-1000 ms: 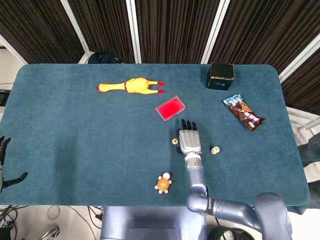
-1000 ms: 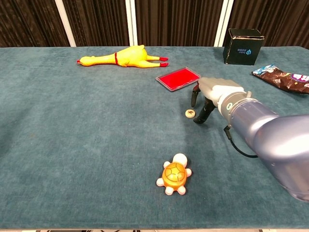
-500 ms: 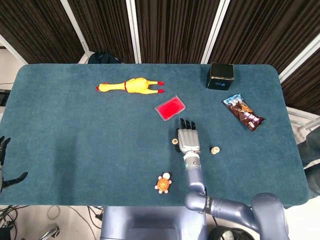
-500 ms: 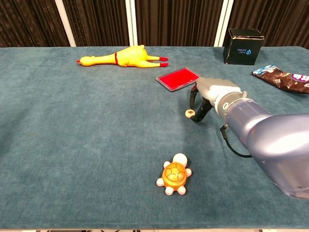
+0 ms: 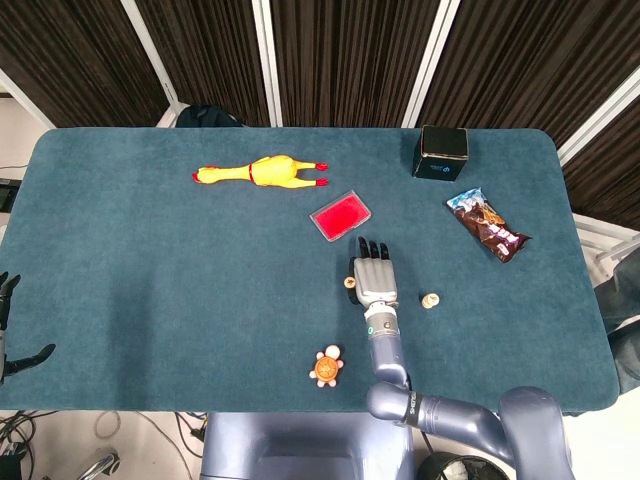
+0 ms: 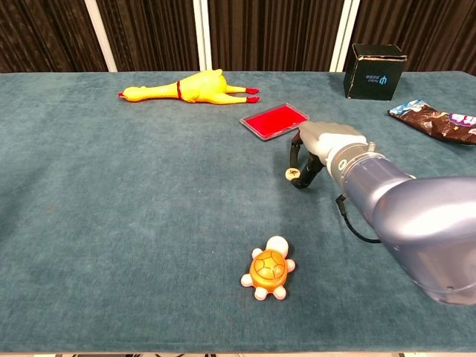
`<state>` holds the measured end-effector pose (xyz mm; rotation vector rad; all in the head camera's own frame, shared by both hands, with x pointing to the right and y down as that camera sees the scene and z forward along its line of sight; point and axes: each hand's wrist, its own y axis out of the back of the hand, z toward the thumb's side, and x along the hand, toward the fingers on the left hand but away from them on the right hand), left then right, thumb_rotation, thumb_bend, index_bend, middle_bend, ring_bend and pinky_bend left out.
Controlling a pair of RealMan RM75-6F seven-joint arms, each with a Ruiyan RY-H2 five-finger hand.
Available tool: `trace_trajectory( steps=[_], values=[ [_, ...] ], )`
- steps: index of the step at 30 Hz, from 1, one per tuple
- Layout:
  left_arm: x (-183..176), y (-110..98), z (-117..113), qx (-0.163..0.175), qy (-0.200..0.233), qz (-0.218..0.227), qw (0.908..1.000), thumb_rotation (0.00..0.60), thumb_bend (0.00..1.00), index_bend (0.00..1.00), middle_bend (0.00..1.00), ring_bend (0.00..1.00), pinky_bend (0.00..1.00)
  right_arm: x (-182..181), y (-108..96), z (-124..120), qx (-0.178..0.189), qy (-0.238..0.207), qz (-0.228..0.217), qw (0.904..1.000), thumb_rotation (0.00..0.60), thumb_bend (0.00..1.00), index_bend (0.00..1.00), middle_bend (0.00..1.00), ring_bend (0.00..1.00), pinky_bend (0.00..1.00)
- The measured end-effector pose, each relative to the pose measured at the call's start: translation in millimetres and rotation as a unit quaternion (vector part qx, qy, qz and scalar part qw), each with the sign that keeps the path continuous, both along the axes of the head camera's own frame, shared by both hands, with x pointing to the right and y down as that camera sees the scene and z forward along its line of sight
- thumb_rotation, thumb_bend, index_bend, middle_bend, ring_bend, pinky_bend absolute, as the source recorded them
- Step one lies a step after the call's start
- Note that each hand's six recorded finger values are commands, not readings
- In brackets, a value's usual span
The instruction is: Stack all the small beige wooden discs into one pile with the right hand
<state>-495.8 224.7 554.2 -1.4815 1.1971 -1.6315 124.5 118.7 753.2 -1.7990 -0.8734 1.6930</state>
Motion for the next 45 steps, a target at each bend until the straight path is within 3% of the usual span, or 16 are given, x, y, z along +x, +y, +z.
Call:
trace_trajectory(
  steps=[13,24,35,45],
  values=[
    [0,0,0,0.002,0.001,-0.001,1.0,0.6,0.03,0.09,0.0,0.0,0.0,-1,-3,-3,0.004,-0.004,0.003,1.0,0.6,0.41,0.53,0.0,0.0,0.0],
    [1,0,-1,0.001,0.0,0.003,1.0,0.6,0.03,0.09,0.0,0.0,0.0,7,-13,-31,0.019,-0.007,-0.007,0.9998,0.6,0.42,0.53,0.0,0.0,0.0],
    [3,1,-1,0.001,-0.002,0.005,1.0,0.6,0.03,0.09,0.0,0.0,0.0,71,-10,-75,0.029,0.014,-0.009,0.9994,0.6,0.42,0.53,0.0,0.0,0.0],
    [3,2,0,-0.001,-0.004,0.004,1.0,0.6,0.03,0.09,0.0,0.0,0.0,108,5,-78,0.017,0.022,0.005,0.9996,0.6,0.42,0.53,0.0,0.0,0.0]
  ],
)
